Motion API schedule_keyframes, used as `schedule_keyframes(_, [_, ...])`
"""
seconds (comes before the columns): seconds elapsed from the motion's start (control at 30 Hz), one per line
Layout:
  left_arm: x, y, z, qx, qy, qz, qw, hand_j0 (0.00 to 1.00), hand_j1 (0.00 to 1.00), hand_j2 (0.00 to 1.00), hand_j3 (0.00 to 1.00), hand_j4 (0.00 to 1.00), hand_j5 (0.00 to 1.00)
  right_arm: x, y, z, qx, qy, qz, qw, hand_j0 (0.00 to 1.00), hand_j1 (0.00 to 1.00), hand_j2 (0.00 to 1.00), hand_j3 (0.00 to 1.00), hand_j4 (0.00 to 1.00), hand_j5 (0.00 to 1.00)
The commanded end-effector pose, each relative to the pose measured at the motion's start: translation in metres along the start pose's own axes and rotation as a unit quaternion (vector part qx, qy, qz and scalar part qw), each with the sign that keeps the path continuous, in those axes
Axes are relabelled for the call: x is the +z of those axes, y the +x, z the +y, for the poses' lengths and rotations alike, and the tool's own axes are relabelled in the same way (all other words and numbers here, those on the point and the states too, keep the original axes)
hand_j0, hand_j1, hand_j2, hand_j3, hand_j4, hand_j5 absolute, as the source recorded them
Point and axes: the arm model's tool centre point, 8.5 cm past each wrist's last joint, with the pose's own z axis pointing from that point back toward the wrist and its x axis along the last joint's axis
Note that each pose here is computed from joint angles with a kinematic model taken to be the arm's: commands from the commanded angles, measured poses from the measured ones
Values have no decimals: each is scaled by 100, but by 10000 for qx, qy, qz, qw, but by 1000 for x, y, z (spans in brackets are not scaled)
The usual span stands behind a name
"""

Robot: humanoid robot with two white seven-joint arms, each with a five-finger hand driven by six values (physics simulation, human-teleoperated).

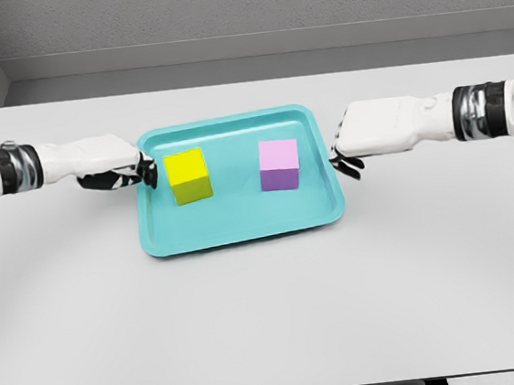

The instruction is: Push two cubes

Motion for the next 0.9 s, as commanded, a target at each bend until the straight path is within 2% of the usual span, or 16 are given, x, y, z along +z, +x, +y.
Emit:
schedule_keyframes(0.0, [-12,0,-4,144,6,-40,9999,44,44,44,44,44,44,-15,-1,15,-205,144,-89,9996,13,13,13,13,13,13])
schedule_keyframes(0.07, [-10,-1,-4,133,-2,-8,9999,44,44,44,44,44,44,-21,-1,15,-202,210,-128,9995,13,13,13,13,13,13])
schedule_keyframes(0.13, [-9,-2,-4,138,-1,14,9999,44,44,44,44,44,44,-31,-8,22,-343,305,-116,9989,13,13,13,13,13,13])
schedule_keyframes(0.3, [-10,-4,-6,156,-35,48,9999,44,44,44,44,44,44,-52,-17,26,-503,431,-121,9977,13,13,13,13,13,13])
schedule_keyframes(0.37, [-20,-4,-10,145,-112,72,9998,44,44,44,44,44,44,-56,-19,29,-531,520,-119,9972,13,13,13,13,13,13])
schedule_keyframes(0.7, [-33,1,-6,82,-138,31,9999,44,44,44,44,44,44,-71,-23,22,-424,572,-81,9974,13,13,13,13,13,13])
schedule_keyframes(0.87, [-34,3,-6,66,-124,-6,9999,44,44,44,44,44,44,-76,-32,32,-546,751,15,9957,13,13,13,13,13,13])
